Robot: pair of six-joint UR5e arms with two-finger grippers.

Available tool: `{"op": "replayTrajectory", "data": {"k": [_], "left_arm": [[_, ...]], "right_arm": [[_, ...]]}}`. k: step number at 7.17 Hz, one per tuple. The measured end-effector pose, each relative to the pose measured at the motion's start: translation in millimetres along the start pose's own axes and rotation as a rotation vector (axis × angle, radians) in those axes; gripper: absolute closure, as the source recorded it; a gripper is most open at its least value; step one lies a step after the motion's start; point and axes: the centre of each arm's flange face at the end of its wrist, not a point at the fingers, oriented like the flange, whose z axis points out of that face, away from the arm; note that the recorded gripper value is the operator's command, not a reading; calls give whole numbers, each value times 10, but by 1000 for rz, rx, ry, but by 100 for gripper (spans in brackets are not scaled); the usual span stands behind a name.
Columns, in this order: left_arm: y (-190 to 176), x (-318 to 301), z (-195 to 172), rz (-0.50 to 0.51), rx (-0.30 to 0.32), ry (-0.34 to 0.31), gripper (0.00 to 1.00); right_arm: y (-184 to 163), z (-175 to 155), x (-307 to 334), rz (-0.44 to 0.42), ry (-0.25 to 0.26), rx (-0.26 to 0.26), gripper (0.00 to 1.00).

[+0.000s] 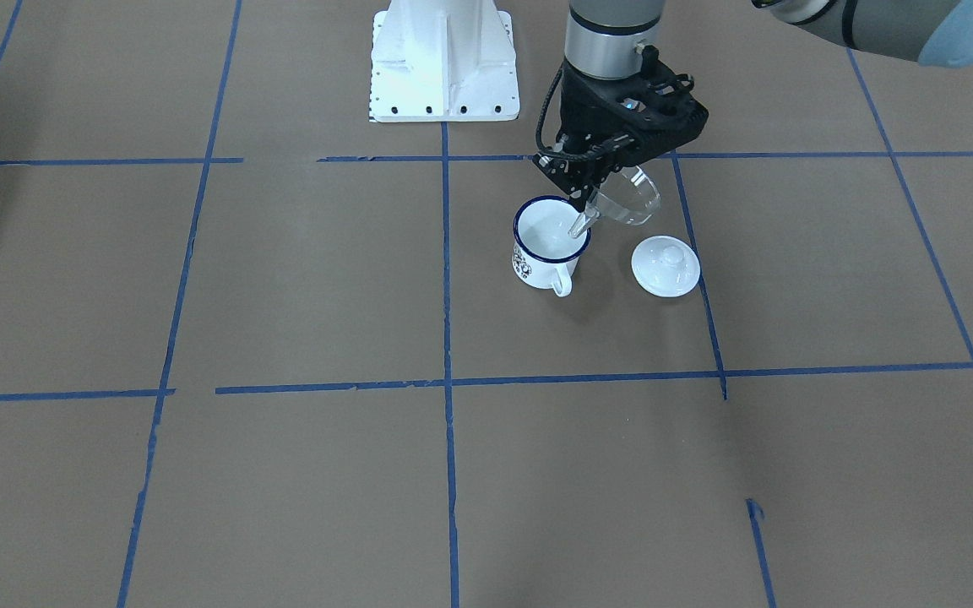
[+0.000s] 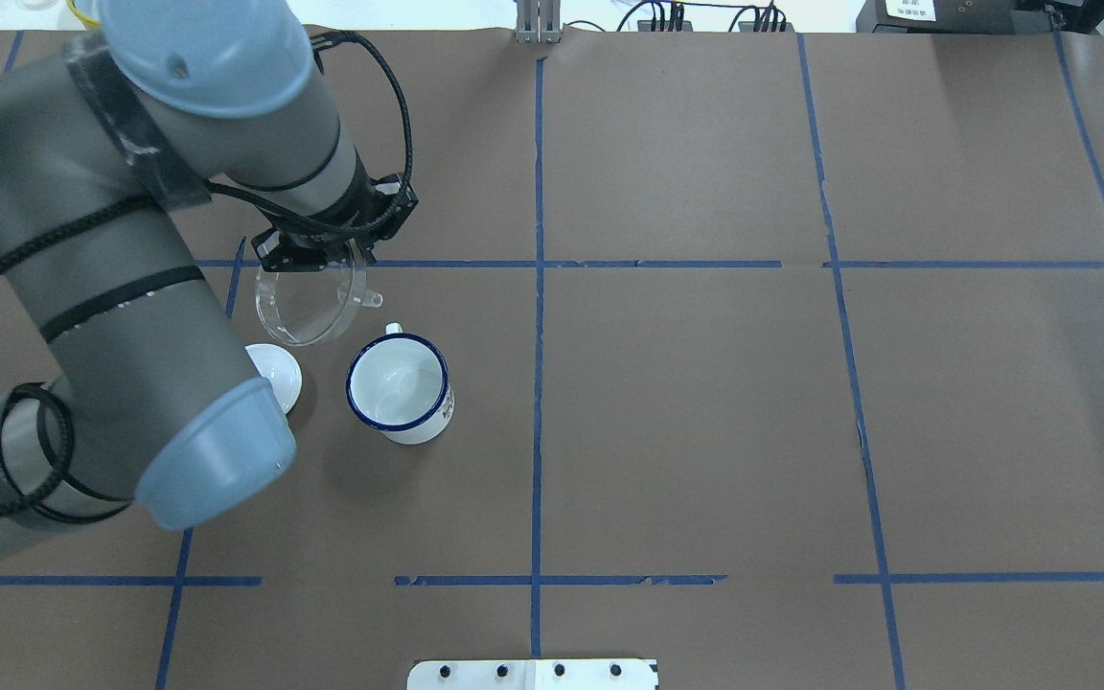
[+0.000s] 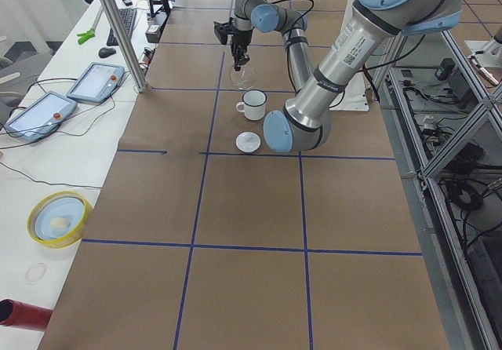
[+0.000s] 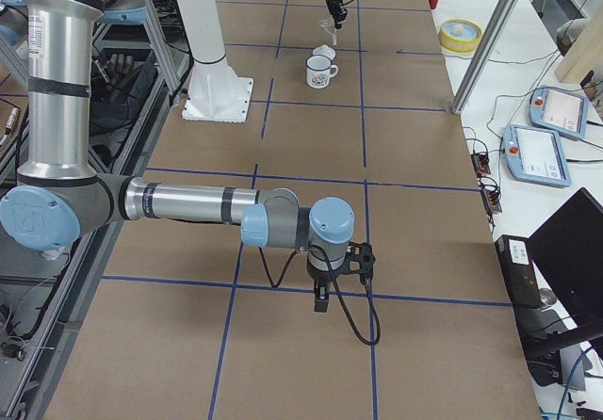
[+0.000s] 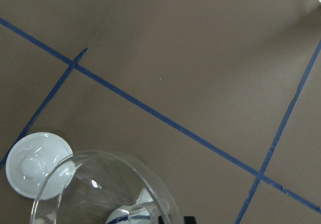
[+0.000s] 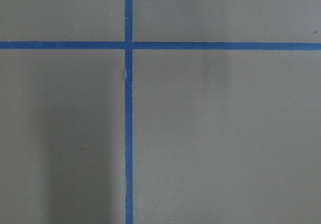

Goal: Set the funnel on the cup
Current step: 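Carry the funnel over the open enamel mug with the left gripper, then lower the funnel into the mug mouth and open the left gripper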

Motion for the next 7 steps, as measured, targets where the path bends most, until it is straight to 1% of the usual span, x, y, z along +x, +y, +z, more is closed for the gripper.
{"op": "replayTrajectory", "data": {"k": [2, 3, 4, 7], "left_arm": [[416, 53, 231, 167, 11, -111, 100], [538, 78, 340, 240, 7, -146, 100], [630, 143, 439, 286, -1, -170, 100], [825, 488, 712, 342, -5, -227, 100]], "right_arm": [[0, 0, 0, 0, 0, 0, 0], [0, 0, 0, 0, 0, 0, 0], [0, 0, 0, 0, 0, 0, 0], [0, 0, 0, 0, 0, 0, 0]]}}
